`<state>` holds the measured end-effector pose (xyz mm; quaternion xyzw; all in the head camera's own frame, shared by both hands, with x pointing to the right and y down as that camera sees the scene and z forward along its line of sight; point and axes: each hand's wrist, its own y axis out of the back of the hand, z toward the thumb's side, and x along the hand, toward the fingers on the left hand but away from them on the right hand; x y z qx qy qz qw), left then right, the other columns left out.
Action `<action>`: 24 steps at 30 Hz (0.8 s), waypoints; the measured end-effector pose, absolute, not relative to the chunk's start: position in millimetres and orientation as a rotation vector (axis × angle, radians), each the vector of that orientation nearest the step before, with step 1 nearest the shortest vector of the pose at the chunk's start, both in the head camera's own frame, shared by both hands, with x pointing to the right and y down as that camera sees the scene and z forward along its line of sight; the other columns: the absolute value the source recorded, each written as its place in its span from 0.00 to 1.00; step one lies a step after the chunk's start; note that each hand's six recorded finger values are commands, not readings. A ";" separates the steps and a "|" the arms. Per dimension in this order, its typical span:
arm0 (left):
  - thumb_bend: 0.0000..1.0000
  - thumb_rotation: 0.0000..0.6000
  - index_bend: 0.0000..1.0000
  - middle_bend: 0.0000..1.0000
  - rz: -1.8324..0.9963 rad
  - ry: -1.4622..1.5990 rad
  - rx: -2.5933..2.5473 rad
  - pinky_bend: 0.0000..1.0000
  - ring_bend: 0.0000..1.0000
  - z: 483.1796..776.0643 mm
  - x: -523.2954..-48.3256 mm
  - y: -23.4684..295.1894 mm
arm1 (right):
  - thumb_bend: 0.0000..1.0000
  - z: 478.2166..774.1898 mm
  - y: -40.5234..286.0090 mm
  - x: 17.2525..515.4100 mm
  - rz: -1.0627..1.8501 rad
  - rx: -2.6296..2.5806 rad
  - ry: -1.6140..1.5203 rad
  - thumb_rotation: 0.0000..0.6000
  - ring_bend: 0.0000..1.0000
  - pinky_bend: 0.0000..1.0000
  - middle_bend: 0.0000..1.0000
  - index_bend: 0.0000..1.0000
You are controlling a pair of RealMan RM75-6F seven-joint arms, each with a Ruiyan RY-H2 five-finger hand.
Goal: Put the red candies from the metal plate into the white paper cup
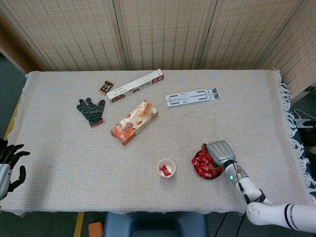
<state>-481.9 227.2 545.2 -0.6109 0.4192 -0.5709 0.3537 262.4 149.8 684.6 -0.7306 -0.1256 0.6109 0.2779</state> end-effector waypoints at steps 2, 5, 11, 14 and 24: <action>0.62 1.00 0.29 0.13 -1.479 1.080 -1.582 0.30 0.08 546.0 -481.8 227.3 | 0.06 687.5 153.4 261.7 1.645 -1.980 -0.320 1.00 0.72 0.90 0.84 0.37; 0.62 1.00 0.29 0.13 -1.478 1.079 -1.582 0.30 0.08 545.9 -481.5 227.3 | 0.06 689.3 157.2 261.6 1.646 -1.991 -0.299 1.00 0.72 0.90 0.84 0.37; 0.62 1.00 0.29 0.13 -1.476 1.080 -1.582 0.30 0.08 545.5 -481.2 227.5 | 0.04 693.5 160.2 263.3 1.652 -1.990 -0.283 1.00 0.72 0.90 0.84 0.37; 0.62 1.00 0.29 0.13 -1.477 1.078 -1.581 0.30 0.08 545.7 -481.3 227.5 | 0.04 696.6 160.9 263.8 1.654 -1.984 -0.278 1.00 0.72 0.90 0.84 0.37; 0.62 1.00 0.29 0.13 -1.477 1.081 -1.582 0.30 0.08 545.5 -481.8 227.1 | 0.04 706.1 166.8 263.6 1.649 -1.967 -0.243 1.00 0.73 0.91 0.84 0.40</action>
